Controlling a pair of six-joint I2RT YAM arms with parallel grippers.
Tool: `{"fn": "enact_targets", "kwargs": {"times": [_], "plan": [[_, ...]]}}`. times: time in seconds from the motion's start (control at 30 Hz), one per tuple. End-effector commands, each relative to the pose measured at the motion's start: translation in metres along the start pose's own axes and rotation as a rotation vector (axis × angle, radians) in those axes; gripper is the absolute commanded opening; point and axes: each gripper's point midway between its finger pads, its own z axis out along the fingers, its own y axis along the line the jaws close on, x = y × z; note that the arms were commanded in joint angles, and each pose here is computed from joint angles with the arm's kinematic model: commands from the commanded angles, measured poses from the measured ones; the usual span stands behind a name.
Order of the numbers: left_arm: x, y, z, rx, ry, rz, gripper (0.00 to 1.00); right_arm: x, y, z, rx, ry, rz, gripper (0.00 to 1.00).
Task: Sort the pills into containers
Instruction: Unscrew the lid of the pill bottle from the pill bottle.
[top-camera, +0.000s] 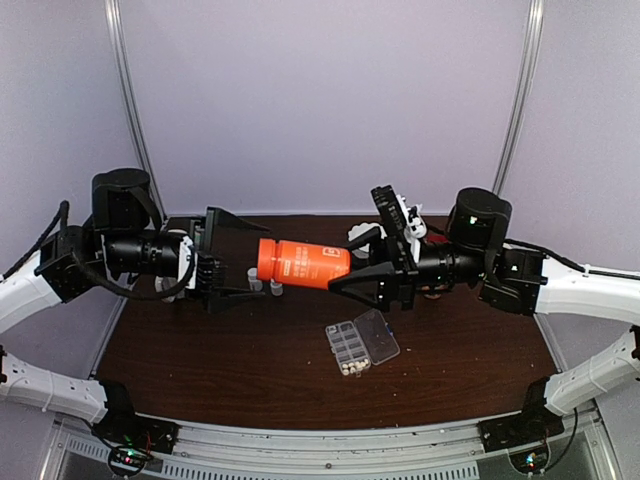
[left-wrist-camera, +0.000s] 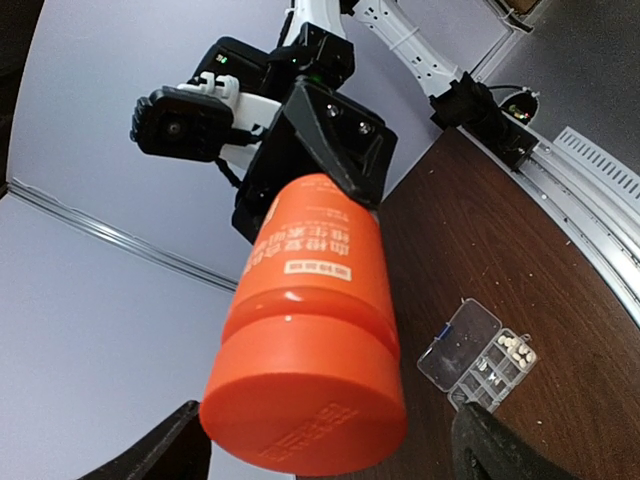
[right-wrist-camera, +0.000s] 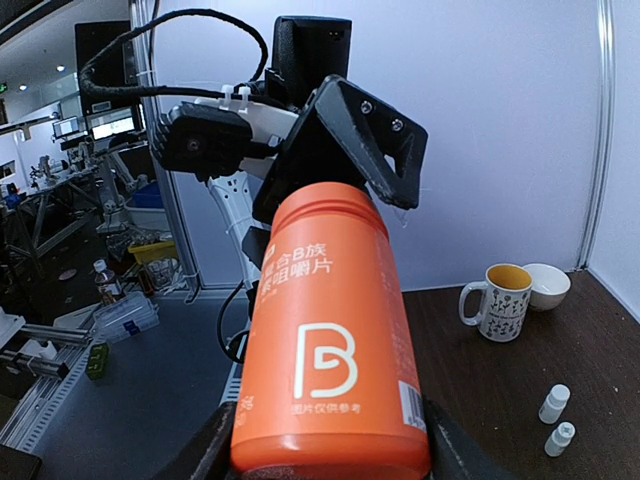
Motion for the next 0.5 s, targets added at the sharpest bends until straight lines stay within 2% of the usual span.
{"fn": "enact_targets", "kwargs": {"times": [0.0,0.33,0.47], "plan": [[-0.009,0.015,-0.001,-0.048,-0.014,0.039,0.86,-0.024,0.002,0.000,-0.009,-0.067,-0.028,0.10],[-0.019,0.022,-0.003,-0.096,-0.050,0.054,0.88,-0.020,0.002,0.001,-0.018,-0.057,-0.017,0.10],[-0.021,0.022,-0.005,-0.100,-0.054,0.056,0.76,-0.021,0.003,0.001,-0.020,-0.061,-0.017,0.10]]}}
